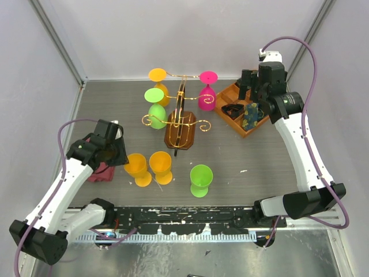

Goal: Place the wine glass upside down on the wine glass rack

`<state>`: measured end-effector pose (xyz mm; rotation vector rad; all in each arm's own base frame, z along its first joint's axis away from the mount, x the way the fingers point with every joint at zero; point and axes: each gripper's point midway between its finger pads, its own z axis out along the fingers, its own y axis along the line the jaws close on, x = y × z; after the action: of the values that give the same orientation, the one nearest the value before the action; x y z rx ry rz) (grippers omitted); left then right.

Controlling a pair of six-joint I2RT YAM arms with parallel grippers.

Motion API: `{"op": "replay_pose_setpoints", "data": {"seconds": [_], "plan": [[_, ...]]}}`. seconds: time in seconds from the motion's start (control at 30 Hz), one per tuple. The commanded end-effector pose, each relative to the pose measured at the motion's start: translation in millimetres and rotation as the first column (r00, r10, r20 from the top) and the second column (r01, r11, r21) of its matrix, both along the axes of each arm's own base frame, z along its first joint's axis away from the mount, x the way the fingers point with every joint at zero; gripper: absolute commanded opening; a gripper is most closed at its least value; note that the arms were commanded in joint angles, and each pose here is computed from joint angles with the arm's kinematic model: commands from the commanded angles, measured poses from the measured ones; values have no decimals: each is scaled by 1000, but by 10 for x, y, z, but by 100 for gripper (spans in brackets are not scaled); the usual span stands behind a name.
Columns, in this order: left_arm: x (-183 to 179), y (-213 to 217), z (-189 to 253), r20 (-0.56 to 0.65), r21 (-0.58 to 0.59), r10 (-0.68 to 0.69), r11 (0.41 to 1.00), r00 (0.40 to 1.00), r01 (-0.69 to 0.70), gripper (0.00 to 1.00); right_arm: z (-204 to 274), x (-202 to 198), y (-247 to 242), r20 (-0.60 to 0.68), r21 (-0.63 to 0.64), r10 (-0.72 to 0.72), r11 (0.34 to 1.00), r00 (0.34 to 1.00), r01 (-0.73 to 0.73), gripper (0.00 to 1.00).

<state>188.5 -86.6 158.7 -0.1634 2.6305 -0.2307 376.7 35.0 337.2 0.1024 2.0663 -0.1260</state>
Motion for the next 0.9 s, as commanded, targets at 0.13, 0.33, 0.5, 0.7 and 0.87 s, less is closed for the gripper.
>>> {"op": "replay_pose_setpoints", "data": {"seconds": [0.13, 0.33, 0.5, 0.7, 0.87], "plan": [[95, 29, 13, 13, 31, 19, 999, 1000, -20, 6, 241, -33, -68, 83, -6, -20, 1000, 996, 21, 100], [164, 148, 166, 74, 75, 58, 995, 996, -64, 0, 238, -47, -72, 85, -7, -18, 1000, 996, 19, 100], [284, 455, 490, 189, 216, 83, 969, 979, -124, 0, 254, -54, -59, 89, -6, -8, 1000, 996, 8, 100], [528, 774, 1026, 364, 360, 77, 908, 928, -217, 0, 331, -78, 50, 83, 15, 56, 998, 995, -58, 99], [829, 1025, 1622, 548, 474, 21, 815, 836, -332, 0, 334, -126, 105, 73, 34, 84, 996, 994, -87, 99]]}}
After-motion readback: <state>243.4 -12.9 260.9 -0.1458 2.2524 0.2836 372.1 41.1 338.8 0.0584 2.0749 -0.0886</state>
